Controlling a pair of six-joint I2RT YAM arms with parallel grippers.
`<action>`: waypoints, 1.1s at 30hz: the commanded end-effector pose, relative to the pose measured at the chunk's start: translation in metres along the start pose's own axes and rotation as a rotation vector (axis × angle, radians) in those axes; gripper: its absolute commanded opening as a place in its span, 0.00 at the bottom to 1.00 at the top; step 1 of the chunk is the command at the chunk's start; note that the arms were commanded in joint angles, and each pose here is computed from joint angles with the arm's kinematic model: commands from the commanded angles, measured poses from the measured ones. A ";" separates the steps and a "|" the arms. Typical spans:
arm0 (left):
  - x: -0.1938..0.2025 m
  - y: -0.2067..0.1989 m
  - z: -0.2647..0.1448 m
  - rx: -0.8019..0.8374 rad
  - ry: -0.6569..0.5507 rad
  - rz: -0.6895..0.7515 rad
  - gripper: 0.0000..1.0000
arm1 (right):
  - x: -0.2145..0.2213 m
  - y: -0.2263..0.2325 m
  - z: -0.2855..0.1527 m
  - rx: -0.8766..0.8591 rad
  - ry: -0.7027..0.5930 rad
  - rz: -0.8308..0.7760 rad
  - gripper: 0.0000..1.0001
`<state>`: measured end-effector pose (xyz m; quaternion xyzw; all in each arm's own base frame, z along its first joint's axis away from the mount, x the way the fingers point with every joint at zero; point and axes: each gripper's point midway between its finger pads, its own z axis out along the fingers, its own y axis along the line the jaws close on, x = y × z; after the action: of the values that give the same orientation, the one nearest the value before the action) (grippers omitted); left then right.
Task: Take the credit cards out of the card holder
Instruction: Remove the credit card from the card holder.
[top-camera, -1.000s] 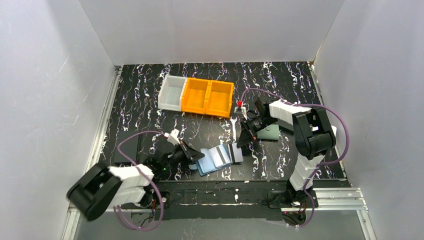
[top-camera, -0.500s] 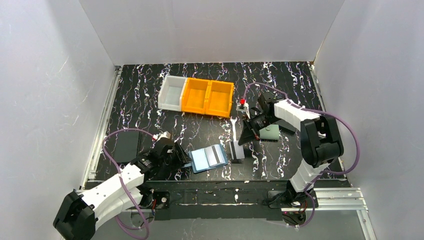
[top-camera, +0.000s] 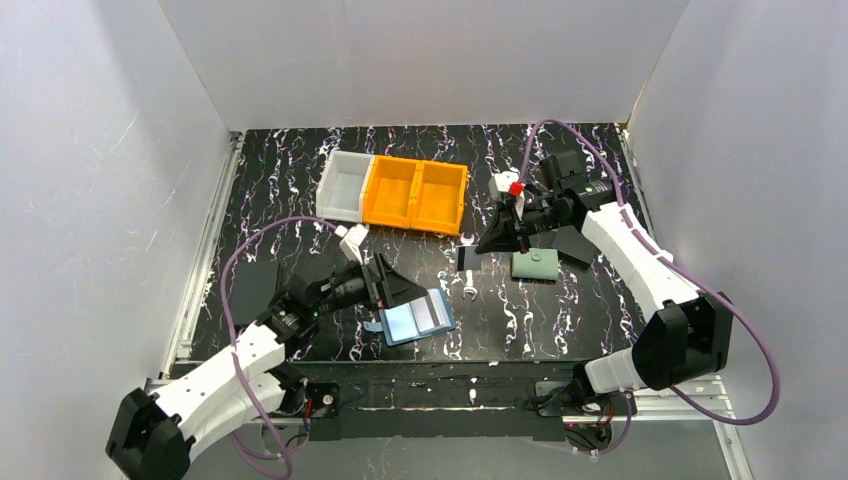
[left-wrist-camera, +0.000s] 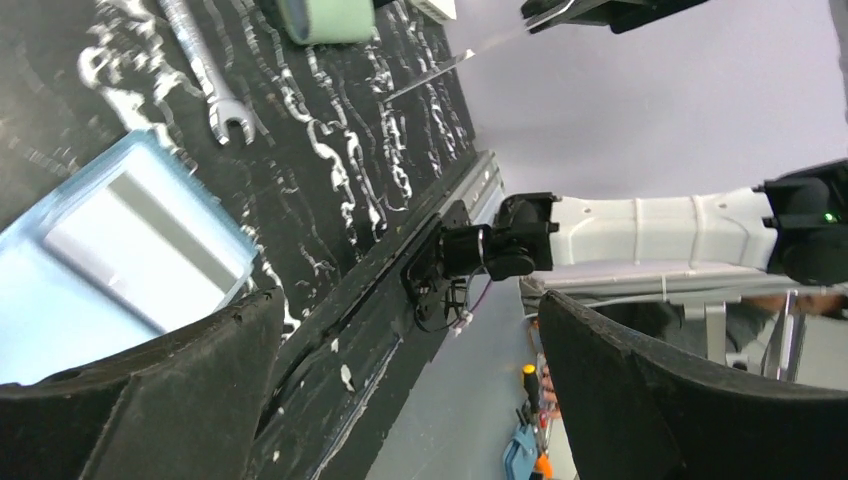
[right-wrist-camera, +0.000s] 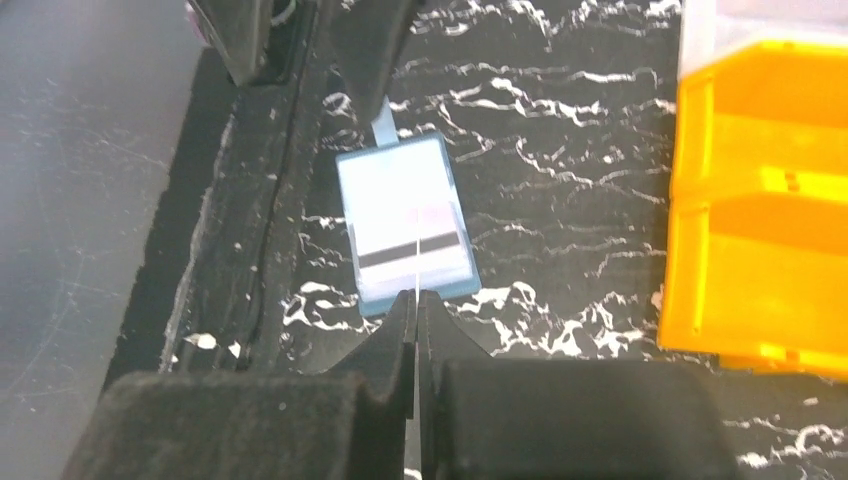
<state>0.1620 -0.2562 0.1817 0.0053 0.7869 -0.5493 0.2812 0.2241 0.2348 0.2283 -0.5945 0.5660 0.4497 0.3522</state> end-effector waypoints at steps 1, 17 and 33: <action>-0.021 -0.060 0.005 0.225 0.001 0.231 0.98 | -0.037 0.015 0.002 -0.074 -0.136 -0.011 0.01; -0.057 -0.046 0.020 0.099 -0.192 -0.817 0.92 | -0.048 0.001 -0.014 0.195 -0.019 -0.239 0.01; -0.092 -0.069 0.073 0.062 -0.164 -0.981 0.97 | -0.077 0.022 -0.040 0.209 0.412 -1.156 0.01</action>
<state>0.2487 -0.3127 0.2344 -0.4184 0.6706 -0.6102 0.0539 0.2368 0.2393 0.2980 -0.7951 0.3737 0.1196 0.4624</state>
